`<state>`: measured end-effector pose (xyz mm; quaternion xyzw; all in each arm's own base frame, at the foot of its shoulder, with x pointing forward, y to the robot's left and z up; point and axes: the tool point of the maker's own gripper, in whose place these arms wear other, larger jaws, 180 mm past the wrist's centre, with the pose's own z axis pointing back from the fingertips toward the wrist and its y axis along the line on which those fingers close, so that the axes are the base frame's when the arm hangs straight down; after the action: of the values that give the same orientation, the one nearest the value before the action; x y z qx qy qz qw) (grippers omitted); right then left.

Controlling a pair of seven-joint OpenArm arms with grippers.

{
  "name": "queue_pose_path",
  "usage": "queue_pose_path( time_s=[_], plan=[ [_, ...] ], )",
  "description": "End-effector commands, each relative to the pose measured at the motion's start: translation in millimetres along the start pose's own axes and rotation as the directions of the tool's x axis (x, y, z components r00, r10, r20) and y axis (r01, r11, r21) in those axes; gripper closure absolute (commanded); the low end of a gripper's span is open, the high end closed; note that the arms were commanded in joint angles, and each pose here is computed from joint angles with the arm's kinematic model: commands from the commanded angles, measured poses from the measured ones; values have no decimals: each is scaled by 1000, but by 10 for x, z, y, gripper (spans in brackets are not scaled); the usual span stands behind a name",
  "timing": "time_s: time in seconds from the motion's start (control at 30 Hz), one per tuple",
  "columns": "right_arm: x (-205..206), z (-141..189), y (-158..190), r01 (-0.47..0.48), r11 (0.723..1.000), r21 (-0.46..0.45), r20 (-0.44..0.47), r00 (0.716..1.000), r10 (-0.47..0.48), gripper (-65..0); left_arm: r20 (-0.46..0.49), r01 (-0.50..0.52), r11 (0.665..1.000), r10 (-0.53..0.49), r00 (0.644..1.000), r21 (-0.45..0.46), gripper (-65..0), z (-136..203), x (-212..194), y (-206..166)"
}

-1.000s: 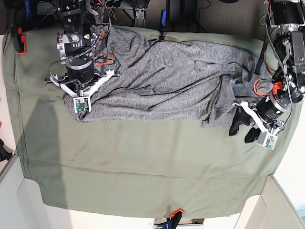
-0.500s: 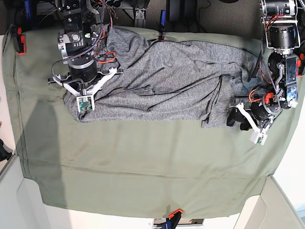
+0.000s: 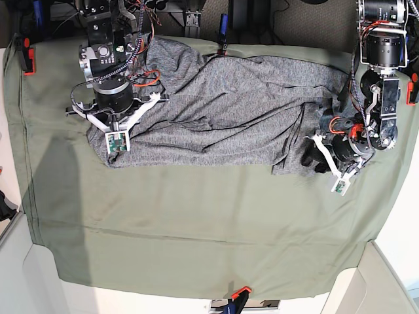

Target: Fold the T-shirt properly

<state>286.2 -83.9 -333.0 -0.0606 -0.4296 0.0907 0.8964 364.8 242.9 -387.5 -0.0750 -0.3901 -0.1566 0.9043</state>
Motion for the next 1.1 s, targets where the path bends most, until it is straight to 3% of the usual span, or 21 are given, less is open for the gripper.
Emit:
queue_pose_path(
  time_s=[0.0,0.1,0.13,0.3,0.5,0.7,0.93,1.07],
  plan=[
    [122,21,-17,2,1000,-4,41,999,-2,-6,67,12,1000,-13,998,11,-185,56,251,87],
    [122,21,-18,1,1000,-4,42,999,-1,-6,93,11,1000,-12,996,11,-10,62,379,107],
    [122,21,-16,2,1000,-3,41,999,-2,-6,101,11,1000,-12,995,11,0,66,425,114],
    [121,21,-18,1,1000,-4,41,999,-1,-6,139,12,1000,-12,990,4,0,248,636,183],
    [123,20,-30,-3,1000,-6,43,999,3,-6,174,25,997,-12,985,-68,0,817,708,196],
    [142,20,-23,0,1000,-2,54,999,0,-6,151,-47,999,44,987,13,0,1360,325,478],
    [184,25,73,40,998,55,74,996,-44,0,80,-92,992,85,993,81,-1,1450,-200,615],
    [164,29,161,29,994,102,65,997,-36,0,110,-119,985,105,988,123,-273,1429,-291,769]
  ],
)
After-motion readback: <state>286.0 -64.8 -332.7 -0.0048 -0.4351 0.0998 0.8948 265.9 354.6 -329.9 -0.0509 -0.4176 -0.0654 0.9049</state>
